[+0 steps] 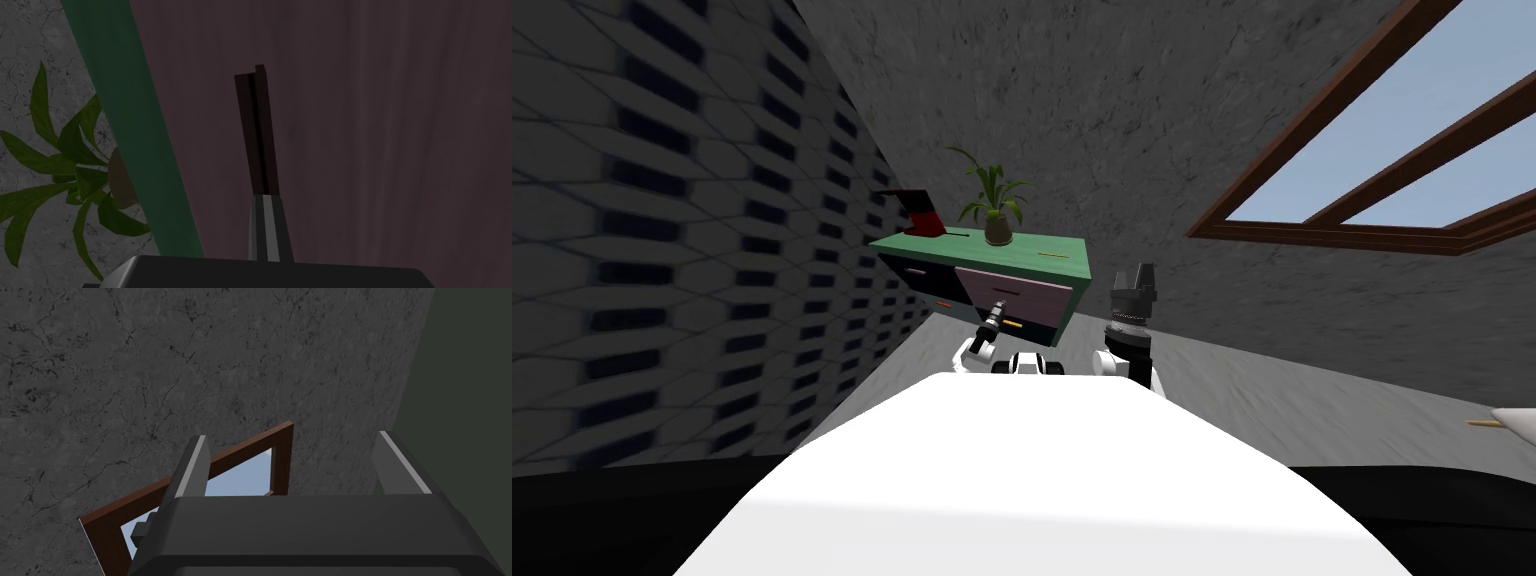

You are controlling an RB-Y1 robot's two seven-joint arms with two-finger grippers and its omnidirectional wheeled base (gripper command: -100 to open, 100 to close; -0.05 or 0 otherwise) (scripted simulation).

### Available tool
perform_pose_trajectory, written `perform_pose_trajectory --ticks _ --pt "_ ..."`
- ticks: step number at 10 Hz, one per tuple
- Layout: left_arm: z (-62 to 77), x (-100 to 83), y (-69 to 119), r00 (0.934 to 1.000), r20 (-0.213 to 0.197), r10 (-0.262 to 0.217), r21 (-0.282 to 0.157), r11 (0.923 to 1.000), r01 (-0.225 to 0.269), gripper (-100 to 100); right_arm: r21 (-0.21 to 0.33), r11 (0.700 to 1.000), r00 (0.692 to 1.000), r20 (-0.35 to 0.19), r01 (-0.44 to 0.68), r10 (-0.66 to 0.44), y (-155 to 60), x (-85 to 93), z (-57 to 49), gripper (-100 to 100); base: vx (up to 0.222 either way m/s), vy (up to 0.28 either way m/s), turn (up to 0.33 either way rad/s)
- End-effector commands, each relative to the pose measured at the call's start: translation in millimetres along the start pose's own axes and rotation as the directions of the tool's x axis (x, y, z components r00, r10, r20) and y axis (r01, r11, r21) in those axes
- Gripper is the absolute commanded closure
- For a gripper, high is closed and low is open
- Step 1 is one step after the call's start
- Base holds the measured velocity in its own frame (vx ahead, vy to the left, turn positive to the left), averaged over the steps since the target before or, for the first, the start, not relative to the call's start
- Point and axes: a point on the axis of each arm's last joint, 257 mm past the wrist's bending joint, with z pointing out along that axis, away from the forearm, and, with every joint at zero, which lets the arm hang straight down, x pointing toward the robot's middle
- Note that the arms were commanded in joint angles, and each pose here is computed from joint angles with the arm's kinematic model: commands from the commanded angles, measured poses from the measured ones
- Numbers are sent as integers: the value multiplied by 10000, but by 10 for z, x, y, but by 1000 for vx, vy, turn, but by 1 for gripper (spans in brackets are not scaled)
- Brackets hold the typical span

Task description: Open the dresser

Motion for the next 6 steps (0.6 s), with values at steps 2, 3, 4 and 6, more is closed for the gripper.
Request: perform_pose_trajectory --ticks 2,3,4,6 --pt "2 0 9 10000 9 -6 -22 10000 6 -100 2 10000 10000 0 1 -1 0 0 -1 0 3 -3 -12" --pt "6 -3 12 10000 19 -7 -21 10000 8 -100 4 10000 10000 1 2 -2 -1 -1 -2 0 156 -55 -20" --pt "14 -9 17 10000 38 -11 -19 10000 11 -100 4 10000 10000 1 2 -2 0 -1 -2 0 167 -47 -19" --pt "32 -22 27 10000 80 -20 -13 10000 20 -100 4 10000 10000 1 3 -3 0 -1 -2 0 173 -23 -22"
